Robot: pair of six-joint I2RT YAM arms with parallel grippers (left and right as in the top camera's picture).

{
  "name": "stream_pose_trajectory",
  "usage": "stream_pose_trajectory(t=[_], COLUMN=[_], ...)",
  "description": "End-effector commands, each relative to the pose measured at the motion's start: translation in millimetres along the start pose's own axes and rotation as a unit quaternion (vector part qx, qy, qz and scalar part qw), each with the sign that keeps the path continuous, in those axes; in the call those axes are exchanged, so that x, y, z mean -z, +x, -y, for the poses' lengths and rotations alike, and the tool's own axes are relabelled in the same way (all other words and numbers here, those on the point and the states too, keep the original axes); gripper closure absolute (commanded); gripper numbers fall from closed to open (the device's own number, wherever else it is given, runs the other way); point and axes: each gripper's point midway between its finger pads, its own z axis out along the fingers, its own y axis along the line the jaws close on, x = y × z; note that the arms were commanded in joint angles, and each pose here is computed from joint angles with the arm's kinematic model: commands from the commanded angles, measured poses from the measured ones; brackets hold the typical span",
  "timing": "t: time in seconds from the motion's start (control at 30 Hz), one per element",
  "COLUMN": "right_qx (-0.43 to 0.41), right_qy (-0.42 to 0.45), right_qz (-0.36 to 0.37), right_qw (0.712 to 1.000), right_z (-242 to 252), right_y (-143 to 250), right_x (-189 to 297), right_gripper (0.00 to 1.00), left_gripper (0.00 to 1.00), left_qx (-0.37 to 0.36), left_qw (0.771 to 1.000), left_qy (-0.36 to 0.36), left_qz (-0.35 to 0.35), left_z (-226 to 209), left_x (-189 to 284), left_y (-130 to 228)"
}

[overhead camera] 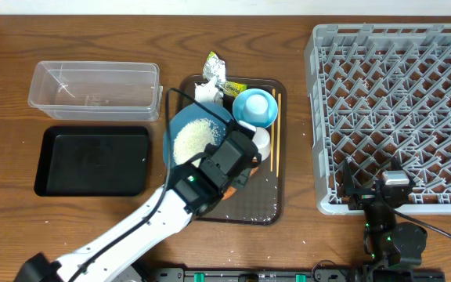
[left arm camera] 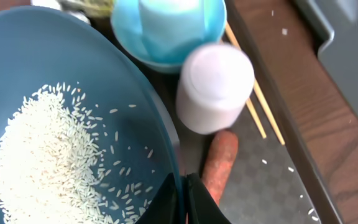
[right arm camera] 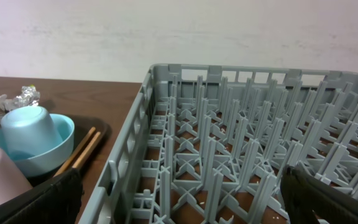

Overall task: Sort waste into correct bins and load items into the dishwasher rack
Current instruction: 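Lift the blue bowl with the left gripper over the black tray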

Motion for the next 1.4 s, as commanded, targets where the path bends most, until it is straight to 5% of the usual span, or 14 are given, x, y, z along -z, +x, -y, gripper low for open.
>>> stream_pose_trajectory(t=[0.0,0.3,0.6,1.37], right_qx=[0.004,0.004,0.004,0.004], right_qy=[0.002,0.002,0.002,0.002], right_qz=[0.0,0.0,0.0,0.0], right_qw=[1.0,1.0,1.0,1.0], right_z=[0.8,0.8,0.8,0.8], right_y=[0.6,0.6,0.6,0.6], right_x=[0.2,0.2,0.2,0.2], right_gripper=[0.01,0.01,0.01,0.01], left_gripper=[0.94,0.94,0.94,0.94], left_qx=[0.008,0.085,0.168,0.347], left_qw=[0.999,0.99,0.981,0.914], left_qy=[-0.028,-0.072,-0.044,0.158], left_qz=[0.041,0.084,0.086,0.142], left_z=[-20.7,-83.7,-131.8,-192.4], left_x=[17.5,42.4,44.5,86.7], left_y=[-20.9,-40.7,-42.9,-46.6])
